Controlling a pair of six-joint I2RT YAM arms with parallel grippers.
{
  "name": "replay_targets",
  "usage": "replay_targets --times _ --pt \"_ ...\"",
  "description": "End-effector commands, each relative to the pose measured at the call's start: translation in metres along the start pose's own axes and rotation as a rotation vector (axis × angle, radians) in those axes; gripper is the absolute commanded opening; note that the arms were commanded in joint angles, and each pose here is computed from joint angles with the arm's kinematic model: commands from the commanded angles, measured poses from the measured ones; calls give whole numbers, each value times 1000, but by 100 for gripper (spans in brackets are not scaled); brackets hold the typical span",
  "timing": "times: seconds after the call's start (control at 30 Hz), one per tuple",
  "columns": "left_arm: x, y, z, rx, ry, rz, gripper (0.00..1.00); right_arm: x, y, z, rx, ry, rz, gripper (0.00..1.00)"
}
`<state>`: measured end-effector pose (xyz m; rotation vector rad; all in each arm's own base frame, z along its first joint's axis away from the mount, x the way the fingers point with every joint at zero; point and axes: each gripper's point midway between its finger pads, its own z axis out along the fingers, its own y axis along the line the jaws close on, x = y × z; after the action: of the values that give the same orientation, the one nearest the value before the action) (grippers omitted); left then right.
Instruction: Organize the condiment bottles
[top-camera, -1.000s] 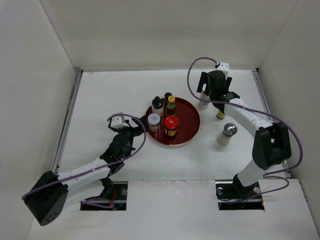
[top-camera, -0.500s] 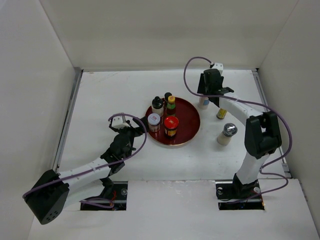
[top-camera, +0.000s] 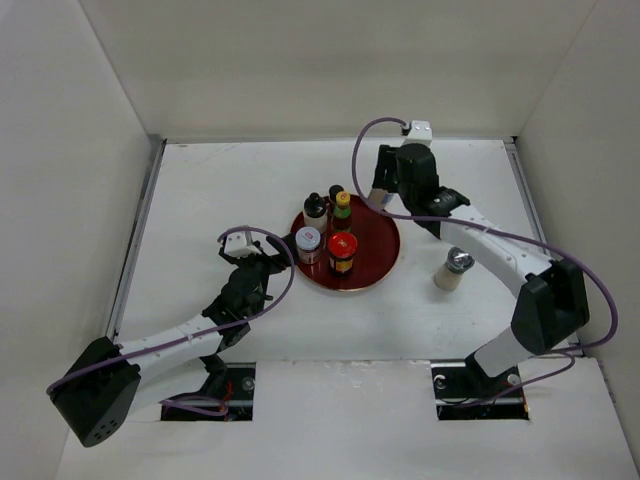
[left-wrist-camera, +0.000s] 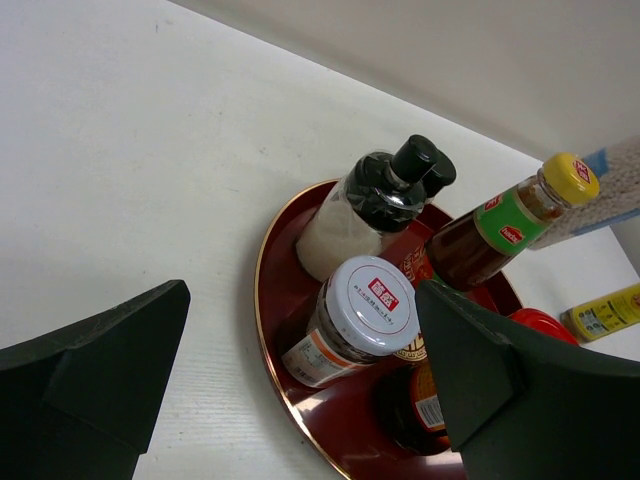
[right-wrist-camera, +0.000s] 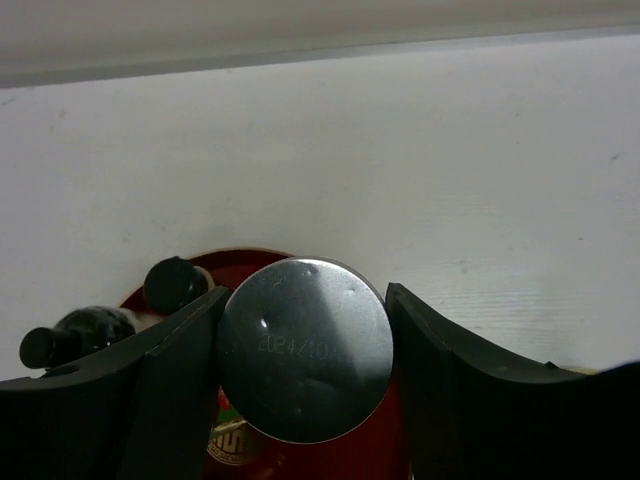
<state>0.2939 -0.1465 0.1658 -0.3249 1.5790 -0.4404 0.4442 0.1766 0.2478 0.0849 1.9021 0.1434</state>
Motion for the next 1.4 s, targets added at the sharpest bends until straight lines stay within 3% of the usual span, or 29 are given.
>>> replay_targets --times 0.0,0.3,0.43,0.6,0.83,1.03,1.2,1.37 --pt "-11 -11 2 31 -34 -45 100 -1 29 7 -96 -39 56 50" --pt "-12 -11 1 33 -37 -48 100 43 48 27 -92 34 30 53" --pt "-12 -11 1 34 -36 -48 100 41 46 23 -79 24 35 75" --pt "-14 -11 1 34 -40 -51 100 20 33 -1 -61 -14 63 86" --pt "-14 -10 1 30 -41 -50 100 6 -49 -72 84 -110 143 99" --pt "-14 -11 1 35 -42 -54 100 58 -150 -134 390 -122 160 100" --pt "-14 -12 0 38 -41 -56 100 104 -166 -135 501 -13 124 100" --pt "-15 -10 0 34 -45 -58 100 128 -166 -129 507 39 113 100"
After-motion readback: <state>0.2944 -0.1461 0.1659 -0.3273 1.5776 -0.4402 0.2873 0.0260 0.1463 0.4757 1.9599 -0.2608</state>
